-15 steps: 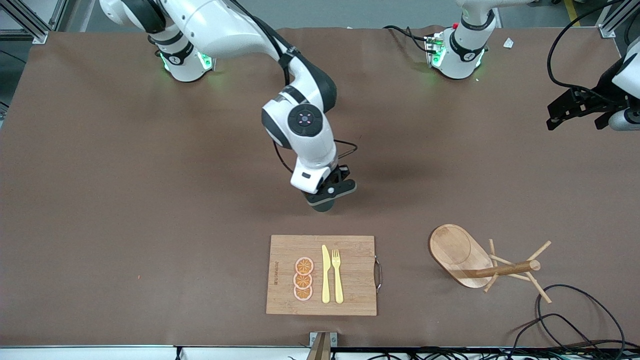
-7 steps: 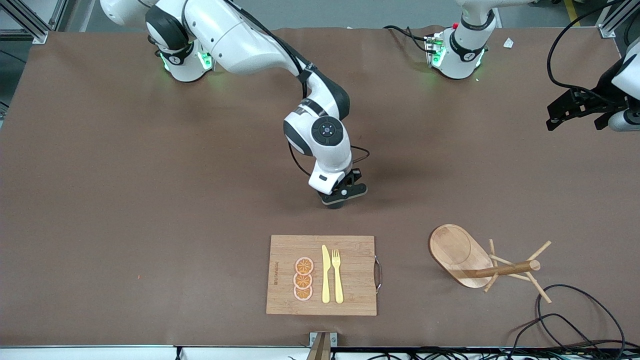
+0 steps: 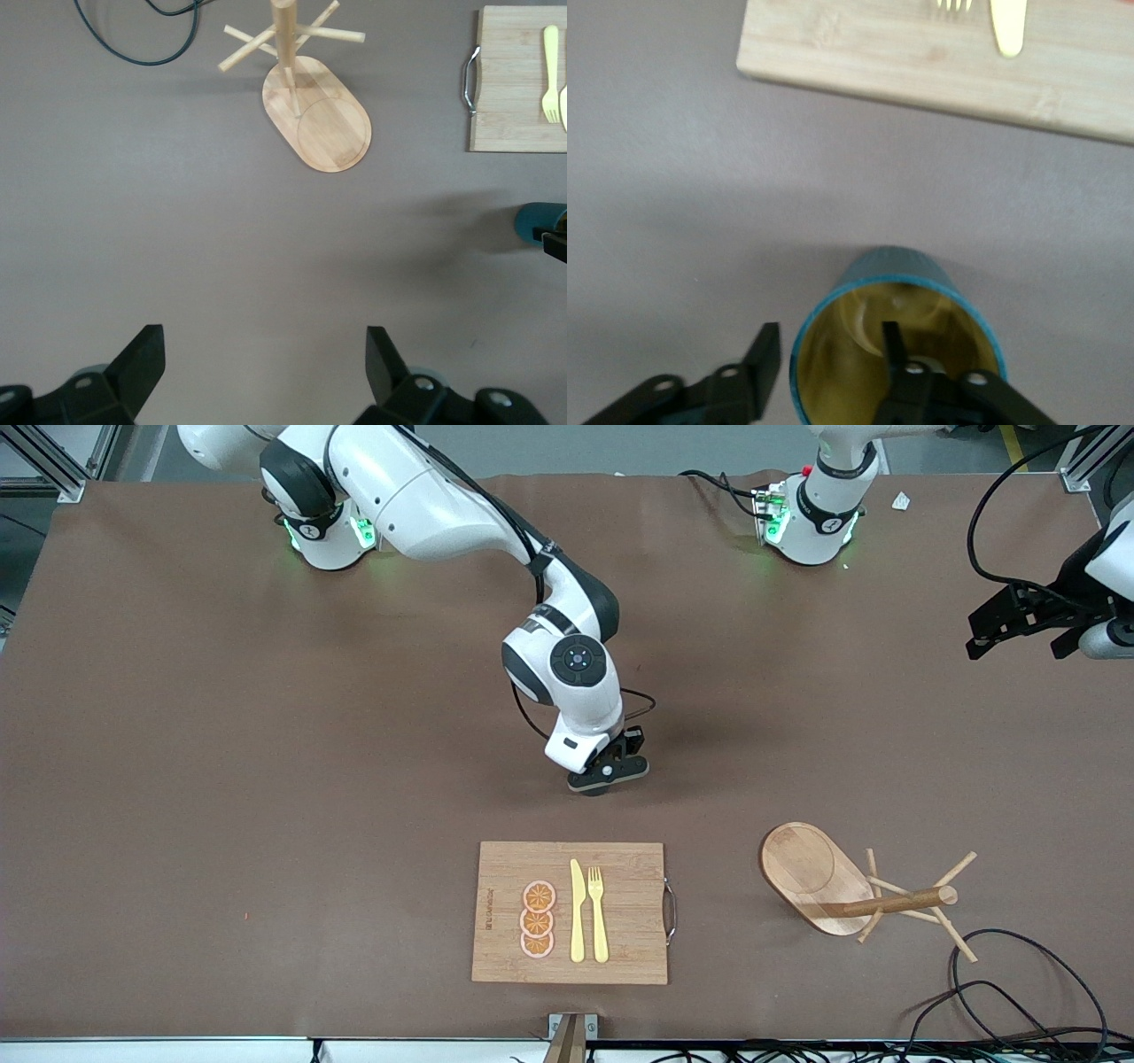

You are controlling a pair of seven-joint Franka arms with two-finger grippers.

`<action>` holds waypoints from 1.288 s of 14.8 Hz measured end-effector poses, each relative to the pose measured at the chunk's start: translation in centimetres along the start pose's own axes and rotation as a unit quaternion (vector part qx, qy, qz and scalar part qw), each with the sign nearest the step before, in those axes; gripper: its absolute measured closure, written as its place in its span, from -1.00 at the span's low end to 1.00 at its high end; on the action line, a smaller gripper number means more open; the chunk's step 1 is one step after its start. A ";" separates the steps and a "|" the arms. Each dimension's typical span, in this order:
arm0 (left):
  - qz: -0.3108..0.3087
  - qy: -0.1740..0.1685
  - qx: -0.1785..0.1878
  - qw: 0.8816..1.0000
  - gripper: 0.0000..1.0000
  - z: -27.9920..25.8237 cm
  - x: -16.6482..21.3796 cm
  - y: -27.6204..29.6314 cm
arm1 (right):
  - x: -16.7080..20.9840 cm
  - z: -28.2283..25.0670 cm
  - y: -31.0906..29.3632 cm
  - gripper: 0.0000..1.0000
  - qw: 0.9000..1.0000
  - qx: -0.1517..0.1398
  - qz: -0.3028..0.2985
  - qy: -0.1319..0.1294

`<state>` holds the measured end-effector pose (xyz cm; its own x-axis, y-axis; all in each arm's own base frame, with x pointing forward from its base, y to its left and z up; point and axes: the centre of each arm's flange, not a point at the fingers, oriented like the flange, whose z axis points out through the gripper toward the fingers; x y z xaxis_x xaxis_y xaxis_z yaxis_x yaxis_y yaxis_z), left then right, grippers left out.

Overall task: Pass cup and hang on rack
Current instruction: 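Set the mug down, open the right gripper while the left gripper approaches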

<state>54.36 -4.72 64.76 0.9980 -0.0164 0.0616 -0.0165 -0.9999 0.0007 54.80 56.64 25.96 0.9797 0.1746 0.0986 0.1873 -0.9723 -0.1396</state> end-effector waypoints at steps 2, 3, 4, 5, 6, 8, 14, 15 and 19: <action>-0.009 -0.003 -0.002 1.000 -1.00 0.7 0.3 1.6 | 1.2 -2.1 0.3 -0.59 1.000 0.016 0.013 0.011; -0.019 -0.004 -0.003 1.000 -1.00 1.1 0.4 3.2 | 2.0 -3.5 0.9 -0.76 0.999 0.025 0.025 0.017; -0.029 -0.007 -0.004 1.000 -1.00 1.5 0.5 5.0 | 3.3 -5.3 2.0 -0.97 0.998 0.033 0.039 0.026; -0.036 -0.009 -0.005 0.999 -1.00 2.0 0.4 6.8 | 4.7 -7.2 3.9 -1.00 0.997 0.035 0.055 0.030; -0.043 -0.012 -0.006 0.999 -1.00 2.4 0.3 8.4 | 6.1 -9.2 6.5 -1.00 0.996 0.030 0.074 0.028; -0.059 -0.016 -0.007 0.998 -1.00 3.0 0.1 11.0 | 8.9 -13.4 12.5 -1.00 0.993 0.022 0.109 0.027; -0.093 -0.026 0.000 0.995 -1.00 4.7 -0.9 17.5 | 11.9 -25.9 31.5 -1.00 0.984 -0.007 0.180 0.010; -0.097 -0.024 0.007 0.995 -1.00 4.9 -1.1 18.9 | 12.0 -27.4 35.4 -1.00 0.981 -0.010 0.195 0.010; -0.122 -0.014 0.060 0.991 -1.00 8.2 -3.2 26.7 | 10.8 -30.8 48.0 -1.00 0.979 -0.021 0.203 -0.004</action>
<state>51.19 -31.39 56.35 0.9729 0.2266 0.0459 0.2304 -0.9672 -0.1070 72.12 7.03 50.72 0.9733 -0.2267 0.0365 -0.2206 -0.9673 -0.1255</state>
